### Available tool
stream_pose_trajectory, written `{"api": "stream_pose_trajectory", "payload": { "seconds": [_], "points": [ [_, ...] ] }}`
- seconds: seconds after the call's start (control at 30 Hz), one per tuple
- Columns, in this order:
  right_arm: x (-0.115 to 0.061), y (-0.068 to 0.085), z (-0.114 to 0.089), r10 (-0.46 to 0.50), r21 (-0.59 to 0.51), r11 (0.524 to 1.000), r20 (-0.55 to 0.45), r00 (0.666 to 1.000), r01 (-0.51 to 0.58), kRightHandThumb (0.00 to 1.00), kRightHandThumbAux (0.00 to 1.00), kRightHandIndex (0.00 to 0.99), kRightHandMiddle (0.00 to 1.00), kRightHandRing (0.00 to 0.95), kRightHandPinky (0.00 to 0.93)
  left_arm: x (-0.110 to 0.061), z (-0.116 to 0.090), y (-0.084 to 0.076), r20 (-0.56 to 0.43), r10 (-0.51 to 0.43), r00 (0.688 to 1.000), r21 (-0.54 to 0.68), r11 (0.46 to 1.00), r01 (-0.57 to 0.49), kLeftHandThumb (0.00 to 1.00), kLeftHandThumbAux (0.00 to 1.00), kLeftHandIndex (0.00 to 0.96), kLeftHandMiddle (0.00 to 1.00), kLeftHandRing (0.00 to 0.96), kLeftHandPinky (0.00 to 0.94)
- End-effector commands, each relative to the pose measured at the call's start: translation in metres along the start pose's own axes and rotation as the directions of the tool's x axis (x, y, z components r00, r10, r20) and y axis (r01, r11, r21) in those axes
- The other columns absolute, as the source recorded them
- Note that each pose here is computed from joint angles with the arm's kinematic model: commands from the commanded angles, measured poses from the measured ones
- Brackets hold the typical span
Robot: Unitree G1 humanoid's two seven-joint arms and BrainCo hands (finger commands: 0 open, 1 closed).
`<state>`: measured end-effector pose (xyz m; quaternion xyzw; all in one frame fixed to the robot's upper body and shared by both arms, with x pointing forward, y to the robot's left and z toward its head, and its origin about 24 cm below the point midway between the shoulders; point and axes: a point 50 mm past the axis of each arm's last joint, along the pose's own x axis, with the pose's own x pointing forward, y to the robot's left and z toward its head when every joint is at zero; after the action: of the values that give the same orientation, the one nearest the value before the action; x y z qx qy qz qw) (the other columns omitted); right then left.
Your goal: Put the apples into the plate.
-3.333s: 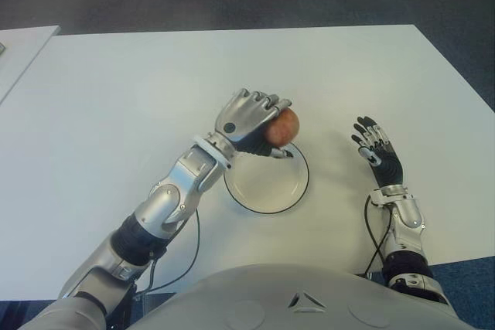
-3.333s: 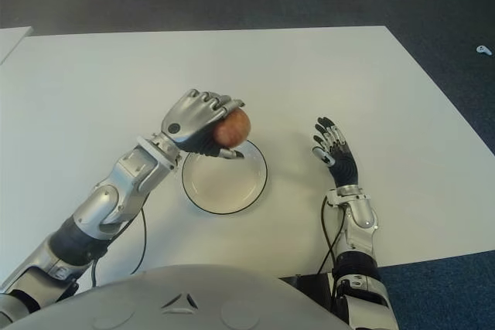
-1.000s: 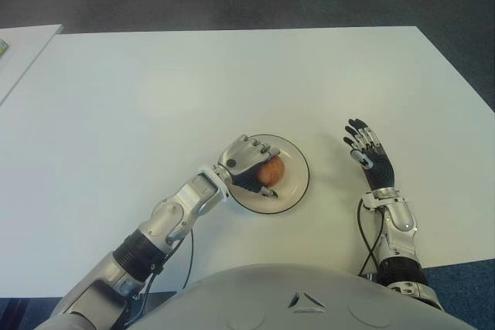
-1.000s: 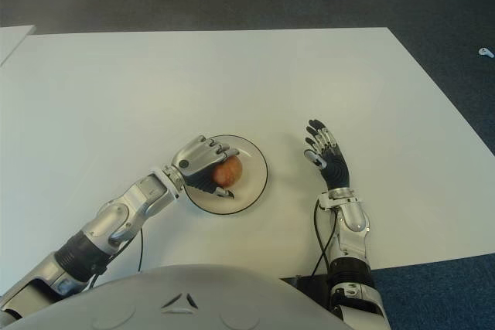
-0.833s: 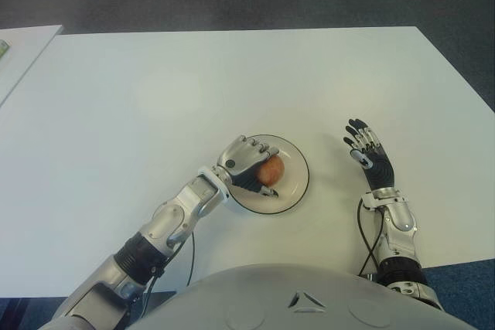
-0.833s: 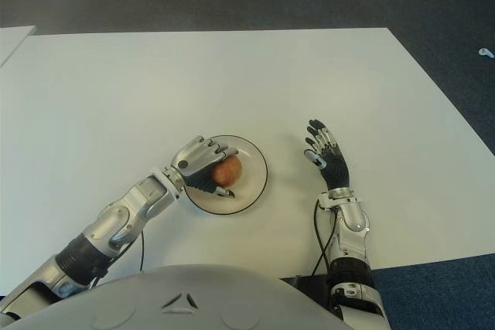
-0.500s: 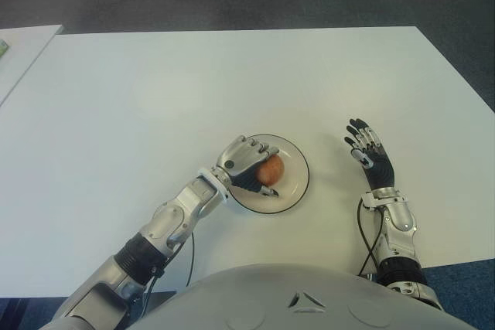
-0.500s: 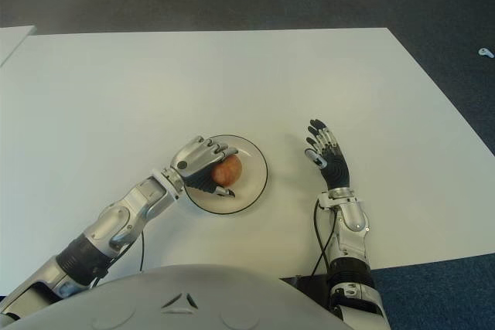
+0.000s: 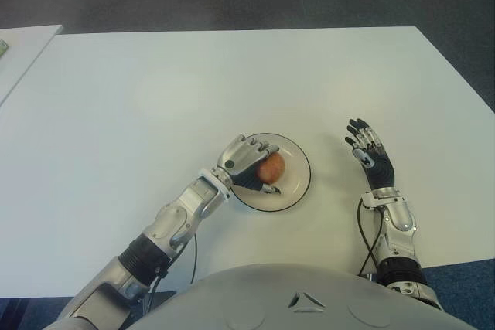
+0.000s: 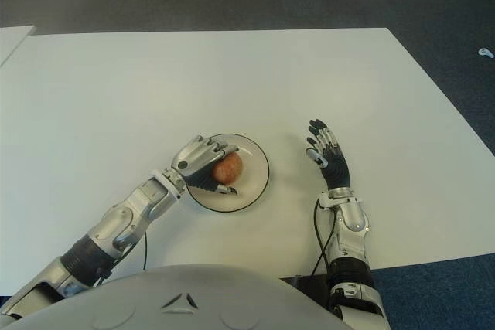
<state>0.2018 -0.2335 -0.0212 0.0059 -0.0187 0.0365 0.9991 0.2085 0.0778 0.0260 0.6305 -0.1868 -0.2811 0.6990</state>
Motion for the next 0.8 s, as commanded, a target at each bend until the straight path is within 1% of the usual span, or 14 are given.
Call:
{"api": "stream_pose_trajectory", "payload": {
  "seconds": [0.03, 0.07, 0.1, 0.17, 0.27, 0.33, 0.47, 0.63, 0.8],
  "points": [
    [-0.052, 0.034, -0.059, -0.004, 0.172, 0.983, -0.307, 0.952, 0.059, 0.204, 0.513, 0.067, 0.117, 0.057, 0.031, -0.004, -0.003, -0.011, -0.03, -0.051, 0.998, -0.023, 0.998, 0.051, 0.429, 0.45, 0.289, 0.396, 0.388, 0.381],
    [-0.052, 0.034, -0.06, -0.002, 0.17, 0.984, -0.308, 0.951, 0.058, 0.204, 0.512, 0.067, 0.118, 0.057, 0.028, -0.003, -0.004, -0.01, -0.032, -0.058, 0.998, -0.01, 0.998, 0.057, 0.395, 0.432, 0.257, 0.353, 0.344, 0.34],
    [-0.052, 0.034, -0.06, -0.002, 0.169, 0.984, -0.309, 0.951, 0.057, 0.205, 0.512, 0.067, 0.118, 0.056, 0.023, -0.003, -0.004, -0.01, -0.033, -0.062, 0.998, -0.001, 0.998, 0.062, 0.33, 0.403, 0.188, 0.263, 0.251, 0.253],
    [-0.052, 0.034, -0.06, 0.001, 0.166, 0.985, -0.312, 0.95, 0.054, 0.204, 0.512, 0.067, 0.119, 0.055, 0.018, -0.002, -0.004, -0.008, -0.038, -0.078, 0.996, 0.012, 0.997, 0.078, 0.254, 0.372, 0.103, 0.146, 0.132, 0.145],
    [-0.052, 0.034, -0.06, 0.004, 0.163, 0.985, -0.316, 0.949, 0.05, 0.203, 0.512, 0.067, 0.119, 0.055, 0.017, -0.001, -0.004, -0.006, -0.046, -0.109, 0.993, 0.024, 0.994, 0.11, 0.205, 0.349, 0.043, 0.06, 0.051, 0.063],
    [-0.052, 0.034, -0.06, 0.009, 0.16, 0.986, -0.319, 0.948, 0.044, 0.199, 0.511, 0.066, 0.121, 0.055, 0.013, 0.0, -0.003, -0.002, -0.053, -0.153, 0.987, 0.04, 0.987, 0.155, 0.182, 0.33, 0.022, 0.03, 0.026, 0.032],
    [-0.052, 0.035, -0.06, 0.013, 0.157, 0.987, -0.322, 0.947, 0.04, 0.189, 0.507, 0.063, 0.124, 0.053, 0.002, -0.001, -0.003, 0.0, -0.065, -0.195, 0.979, 0.065, 0.978, 0.199, 0.15, 0.293, 0.004, 0.006, 0.005, 0.006],
    [-0.052, 0.035, -0.06, 0.011, 0.156, 0.987, -0.324, 0.946, 0.042, 0.182, 0.509, 0.062, 0.128, 0.052, 0.0, -0.002, -0.003, 0.002, -0.071, -0.202, 0.977, 0.079, 0.975, 0.208, 0.134, 0.263, 0.0, 0.0, 0.0, 0.0],
    [-0.052, 0.036, -0.061, 0.011, 0.156, 0.987, -0.332, 0.943, 0.043, 0.176, 0.506, 0.064, 0.127, 0.049, 0.0, -0.003, -0.003, 0.006, -0.054, -0.181, 0.982, 0.114, 0.976, 0.186, 0.127, 0.214, 0.0, 0.0, 0.0, 0.0]
  ]
}}
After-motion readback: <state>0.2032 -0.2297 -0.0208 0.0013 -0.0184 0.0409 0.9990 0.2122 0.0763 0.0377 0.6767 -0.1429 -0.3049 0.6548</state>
